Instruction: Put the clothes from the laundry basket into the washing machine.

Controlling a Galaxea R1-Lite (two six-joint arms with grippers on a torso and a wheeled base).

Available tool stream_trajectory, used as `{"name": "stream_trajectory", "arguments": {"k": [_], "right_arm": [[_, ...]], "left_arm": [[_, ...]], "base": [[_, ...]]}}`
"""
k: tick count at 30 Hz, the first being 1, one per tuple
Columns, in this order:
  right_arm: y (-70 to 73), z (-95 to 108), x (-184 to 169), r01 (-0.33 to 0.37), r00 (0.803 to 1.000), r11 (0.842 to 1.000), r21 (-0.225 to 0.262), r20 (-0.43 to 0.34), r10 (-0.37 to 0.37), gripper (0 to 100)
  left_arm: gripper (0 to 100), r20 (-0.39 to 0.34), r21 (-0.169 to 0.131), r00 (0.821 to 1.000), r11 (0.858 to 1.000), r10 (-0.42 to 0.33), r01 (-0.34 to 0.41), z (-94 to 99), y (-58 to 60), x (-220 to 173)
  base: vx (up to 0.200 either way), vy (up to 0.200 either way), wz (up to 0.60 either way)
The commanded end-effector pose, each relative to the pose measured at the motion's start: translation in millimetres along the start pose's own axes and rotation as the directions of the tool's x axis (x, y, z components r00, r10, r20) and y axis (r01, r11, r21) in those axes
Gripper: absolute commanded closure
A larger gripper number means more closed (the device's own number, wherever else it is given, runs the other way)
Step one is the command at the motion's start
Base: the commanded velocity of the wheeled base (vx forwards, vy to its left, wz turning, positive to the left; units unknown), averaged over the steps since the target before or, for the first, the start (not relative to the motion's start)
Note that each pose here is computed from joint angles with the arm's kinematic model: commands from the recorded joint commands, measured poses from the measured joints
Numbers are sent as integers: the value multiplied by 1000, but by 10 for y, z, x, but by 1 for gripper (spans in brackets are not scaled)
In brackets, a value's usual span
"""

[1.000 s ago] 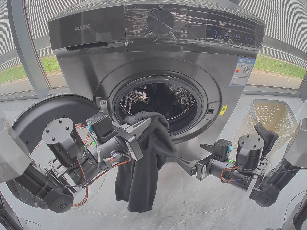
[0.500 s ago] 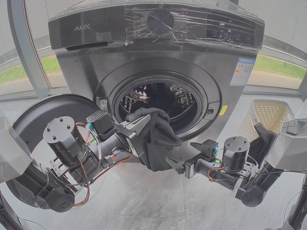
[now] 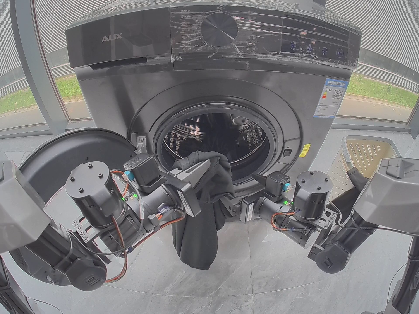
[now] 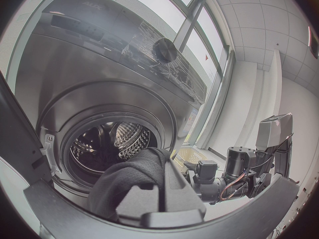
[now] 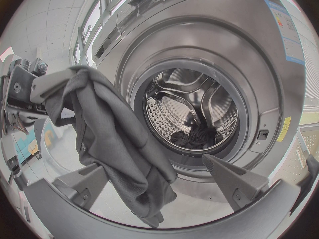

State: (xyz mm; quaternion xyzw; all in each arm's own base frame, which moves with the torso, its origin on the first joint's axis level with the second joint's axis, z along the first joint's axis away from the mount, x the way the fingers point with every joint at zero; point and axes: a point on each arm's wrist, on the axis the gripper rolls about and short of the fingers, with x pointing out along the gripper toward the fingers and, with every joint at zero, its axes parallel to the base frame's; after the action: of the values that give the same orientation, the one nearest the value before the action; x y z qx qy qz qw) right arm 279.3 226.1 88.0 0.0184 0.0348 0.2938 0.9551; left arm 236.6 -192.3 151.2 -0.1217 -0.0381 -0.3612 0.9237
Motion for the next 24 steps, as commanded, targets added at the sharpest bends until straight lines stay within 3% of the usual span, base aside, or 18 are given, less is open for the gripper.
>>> {"name": "stream_trajectory", "arguments": {"k": [1, 8, 9, 18, 24], "right_arm": [[18, 85, -31, -7, 1000, 1000, 1, 25, 7, 0], [113, 13, -54, -43, 999, 999, 2, 12, 43, 0], [119, 3, -41, -45, 999, 999, 5, 12, 45, 100], [85, 74, -86, -36, 999, 999, 10, 35, 36, 100], [61, 203, -224, -30, 998, 999, 15, 56, 29, 100]], "left_arm": [[100, -4, 0, 1000, 1000, 2, -2, -19, 7, 14], [100, -5, 0, 1000, 1000, 4, -4, -21, 8, 11], [100, -5, 0, 1000, 1000, 4, -4, -21, 8, 11], [100, -19, 0, 1000, 1000, 20, -20, -60, 59, 13], [100, -43, -24, 999, 999, 34, -35, -114, 72, 5]], "base": [[0, 0, 0], [0, 0, 0], [0, 0, 0], [0, 0, 0], [0, 0, 0]]}}
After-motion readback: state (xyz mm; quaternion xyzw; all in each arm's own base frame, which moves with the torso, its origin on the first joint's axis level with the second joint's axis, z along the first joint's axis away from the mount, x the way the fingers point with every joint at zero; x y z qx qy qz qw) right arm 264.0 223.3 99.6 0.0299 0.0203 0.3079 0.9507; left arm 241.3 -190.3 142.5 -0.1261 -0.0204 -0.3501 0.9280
